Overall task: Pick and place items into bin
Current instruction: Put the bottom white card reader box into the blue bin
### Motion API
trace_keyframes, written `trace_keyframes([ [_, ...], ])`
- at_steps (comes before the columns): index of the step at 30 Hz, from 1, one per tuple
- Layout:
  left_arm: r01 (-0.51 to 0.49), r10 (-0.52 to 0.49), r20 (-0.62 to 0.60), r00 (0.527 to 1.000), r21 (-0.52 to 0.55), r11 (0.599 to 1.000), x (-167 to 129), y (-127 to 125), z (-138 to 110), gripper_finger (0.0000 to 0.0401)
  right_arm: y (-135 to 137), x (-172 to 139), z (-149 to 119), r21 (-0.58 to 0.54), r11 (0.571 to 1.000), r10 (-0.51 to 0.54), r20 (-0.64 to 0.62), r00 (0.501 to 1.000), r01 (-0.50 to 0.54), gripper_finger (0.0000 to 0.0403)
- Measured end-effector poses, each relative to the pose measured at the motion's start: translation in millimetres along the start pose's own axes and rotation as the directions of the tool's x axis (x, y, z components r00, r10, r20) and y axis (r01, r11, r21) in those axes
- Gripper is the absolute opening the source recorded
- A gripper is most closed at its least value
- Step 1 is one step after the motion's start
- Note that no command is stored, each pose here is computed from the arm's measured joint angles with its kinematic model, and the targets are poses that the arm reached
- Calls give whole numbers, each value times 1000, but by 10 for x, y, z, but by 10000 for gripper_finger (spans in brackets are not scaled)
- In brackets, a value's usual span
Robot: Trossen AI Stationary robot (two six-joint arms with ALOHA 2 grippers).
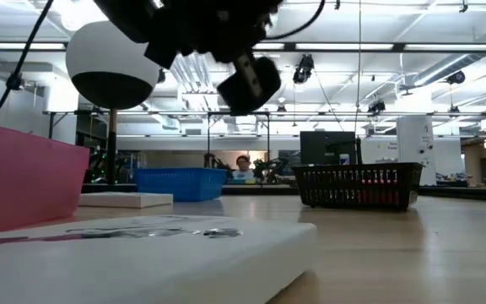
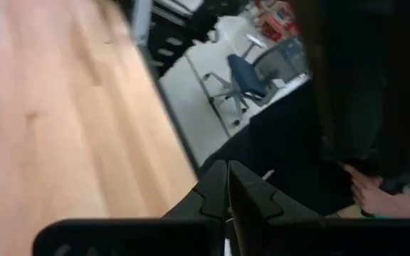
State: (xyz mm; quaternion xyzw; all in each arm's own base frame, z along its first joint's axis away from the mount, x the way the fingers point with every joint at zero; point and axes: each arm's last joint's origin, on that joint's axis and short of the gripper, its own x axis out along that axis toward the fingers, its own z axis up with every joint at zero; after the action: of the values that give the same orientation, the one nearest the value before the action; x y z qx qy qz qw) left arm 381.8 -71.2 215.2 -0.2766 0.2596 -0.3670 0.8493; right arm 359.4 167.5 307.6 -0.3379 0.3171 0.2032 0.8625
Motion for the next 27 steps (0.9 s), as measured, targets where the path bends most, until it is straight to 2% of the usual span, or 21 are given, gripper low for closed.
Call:
trace_keyframes([
  [6,-54,41,-86,995,-164,985,-5,40,-97,0,8,-84,-57,214,977,28,-55,998,-16,72],
  [12,-156,122,-160,980,-227,961,-4,39,-205,0,56,-218,-47,362,932,50,-62,997,-24,54],
  [15,-254,229,-139,964,-206,945,-52,-17,-187,0,106,-285,-19,400,916,59,-54,997,-33,43],
  [18,-375,362,-106,926,-155,914,-141,-155,-144,0,186,-319,-8,442,896,67,-50,996,-39,32],
  [20,-448,441,-83,894,-124,885,-224,-289,-119,0,246,-316,-13,464,886,40,-71,997,-3,25],
  [23,-497,498,-11,867,-89,863,-324,-513,-53,0,336,-303,-70,494,866,-24,-122,992,81,13],
  [27,-523,526,68,848,-60,850,-421,-782,-8,0,414,-271,-126,579,804,-68,-144,987,139,9],
])
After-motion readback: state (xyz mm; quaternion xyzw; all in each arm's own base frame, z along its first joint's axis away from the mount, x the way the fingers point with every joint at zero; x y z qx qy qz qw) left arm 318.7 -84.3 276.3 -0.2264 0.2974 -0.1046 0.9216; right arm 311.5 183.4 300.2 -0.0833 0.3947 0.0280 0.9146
